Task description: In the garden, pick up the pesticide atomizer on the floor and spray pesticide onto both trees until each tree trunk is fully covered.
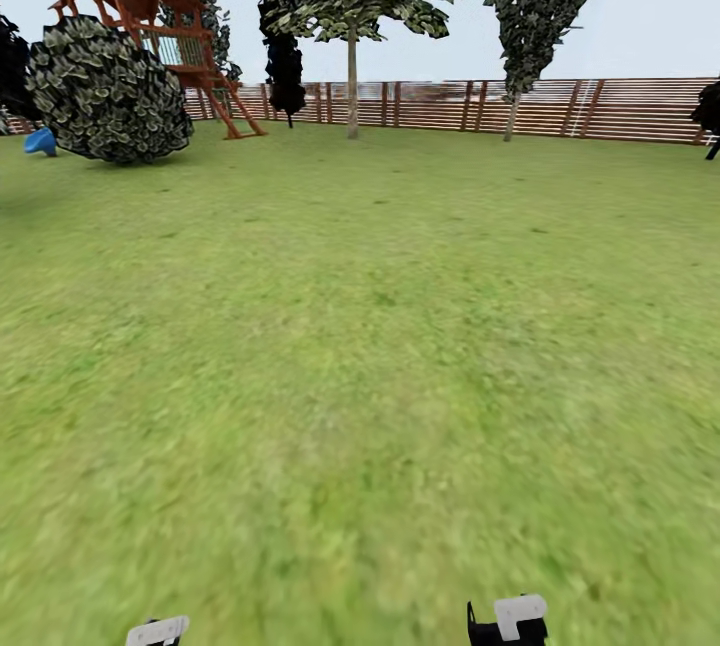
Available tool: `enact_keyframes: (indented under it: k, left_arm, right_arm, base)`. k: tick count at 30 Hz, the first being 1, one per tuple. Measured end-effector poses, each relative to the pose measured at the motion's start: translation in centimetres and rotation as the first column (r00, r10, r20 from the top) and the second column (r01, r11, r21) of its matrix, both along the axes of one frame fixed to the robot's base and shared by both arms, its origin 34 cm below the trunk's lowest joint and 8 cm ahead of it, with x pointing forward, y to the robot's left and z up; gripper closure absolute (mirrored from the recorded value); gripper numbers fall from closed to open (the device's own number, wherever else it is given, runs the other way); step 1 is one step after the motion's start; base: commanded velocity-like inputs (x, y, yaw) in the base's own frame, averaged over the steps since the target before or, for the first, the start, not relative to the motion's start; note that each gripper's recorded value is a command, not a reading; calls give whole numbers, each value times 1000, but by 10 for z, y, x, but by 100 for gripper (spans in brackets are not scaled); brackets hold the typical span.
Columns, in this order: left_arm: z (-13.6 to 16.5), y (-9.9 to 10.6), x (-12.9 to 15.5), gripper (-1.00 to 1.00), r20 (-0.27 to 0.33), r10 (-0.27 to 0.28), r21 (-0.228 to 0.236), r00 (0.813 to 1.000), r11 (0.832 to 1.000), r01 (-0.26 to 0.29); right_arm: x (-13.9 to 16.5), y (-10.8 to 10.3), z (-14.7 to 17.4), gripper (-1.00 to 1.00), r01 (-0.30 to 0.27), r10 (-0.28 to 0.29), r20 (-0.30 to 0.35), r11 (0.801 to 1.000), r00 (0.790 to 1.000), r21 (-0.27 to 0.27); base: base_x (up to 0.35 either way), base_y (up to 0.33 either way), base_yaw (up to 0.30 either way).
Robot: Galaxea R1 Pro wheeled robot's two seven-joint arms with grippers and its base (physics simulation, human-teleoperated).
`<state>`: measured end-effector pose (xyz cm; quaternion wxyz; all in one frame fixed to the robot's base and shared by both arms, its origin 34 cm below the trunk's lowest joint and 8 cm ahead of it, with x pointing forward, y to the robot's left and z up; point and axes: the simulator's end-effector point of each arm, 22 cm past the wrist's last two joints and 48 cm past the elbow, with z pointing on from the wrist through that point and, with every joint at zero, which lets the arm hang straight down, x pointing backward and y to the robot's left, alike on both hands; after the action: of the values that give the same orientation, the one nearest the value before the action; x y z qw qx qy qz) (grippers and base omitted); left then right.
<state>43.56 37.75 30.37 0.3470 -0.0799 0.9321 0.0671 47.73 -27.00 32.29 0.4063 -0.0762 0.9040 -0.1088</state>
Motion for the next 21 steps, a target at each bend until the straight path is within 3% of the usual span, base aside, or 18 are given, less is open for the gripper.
enact_keyframes:
  k: [21]
  left_arm:
    - [0,0,0,100,0,0,0,1000,1000,0]
  right_arm:
    - [0,0,0,-100,0,0,0,1000,1000,0]
  base:
    - [337,0,0]
